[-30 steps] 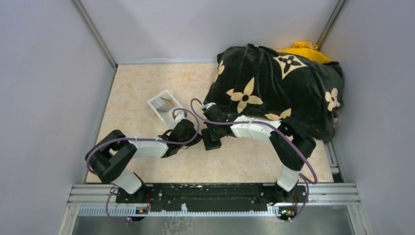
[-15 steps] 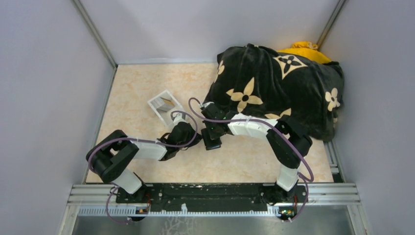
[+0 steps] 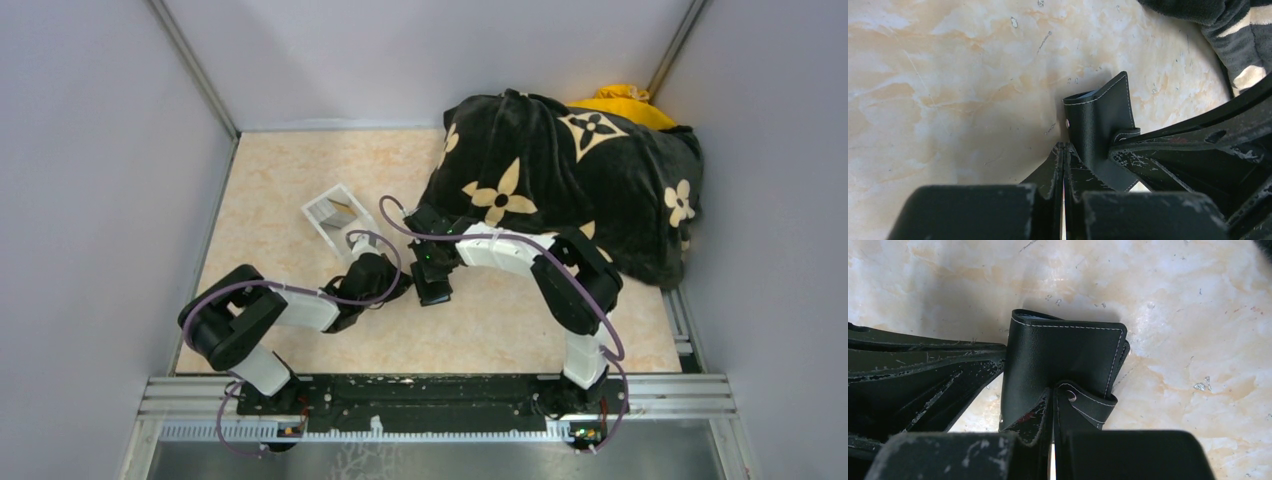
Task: Put the credit cards into the card holder
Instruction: Close the card holder at the center of the board, then reset both arms
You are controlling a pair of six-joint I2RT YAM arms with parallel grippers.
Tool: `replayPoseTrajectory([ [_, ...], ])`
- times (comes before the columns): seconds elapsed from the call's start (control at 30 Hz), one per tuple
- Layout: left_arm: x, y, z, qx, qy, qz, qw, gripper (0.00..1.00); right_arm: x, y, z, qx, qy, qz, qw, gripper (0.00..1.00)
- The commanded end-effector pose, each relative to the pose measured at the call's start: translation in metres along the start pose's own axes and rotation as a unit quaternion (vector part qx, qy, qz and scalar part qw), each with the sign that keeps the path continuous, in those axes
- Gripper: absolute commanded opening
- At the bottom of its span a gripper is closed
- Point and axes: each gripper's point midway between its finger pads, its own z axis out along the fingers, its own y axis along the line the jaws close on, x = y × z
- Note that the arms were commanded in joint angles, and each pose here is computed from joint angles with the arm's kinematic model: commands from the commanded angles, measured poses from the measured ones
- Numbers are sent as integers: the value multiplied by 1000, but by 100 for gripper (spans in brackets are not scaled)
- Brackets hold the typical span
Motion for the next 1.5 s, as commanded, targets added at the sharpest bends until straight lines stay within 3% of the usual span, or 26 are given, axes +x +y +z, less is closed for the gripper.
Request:
replayPoseTrajectory([
  [0.0,72,72,-23,-97,140,33,985,0,27,2,39,-22,50,14,998,0],
  [0.17,72,73,-24,-99,138,31,985,0,22,0,31,-22,40,12,999,1],
  [0.3,68,72,-24,-102,130,29,986,0,-2,6,12,-38,-10,10,999,31],
  [0.43,57,64,-22,-104,116,33,987,0,-28,15,-8,-59,-65,7,996,49],
  [0.67,24,47,-29,-114,62,34,991,5,-65,18,-51,-68,-157,12,985,59],
  [0.87,1,44,-43,-144,31,36,988,9,-76,15,-89,-74,-213,16,974,60],
  [1.13,-36,26,-71,-153,-33,44,987,16,-70,-50,-125,69,-290,56,953,61],
  [1.3,-79,5,-100,-141,-119,55,981,21,-50,-104,-143,188,-317,112,923,65],
  [1.33,-102,-1,-116,-138,-166,70,974,26,-39,-125,-152,243,-316,144,906,72],
  [1.47,-128,-2,-130,-150,-221,97,959,34,-21,-145,-155,303,-298,173,889,78],
])
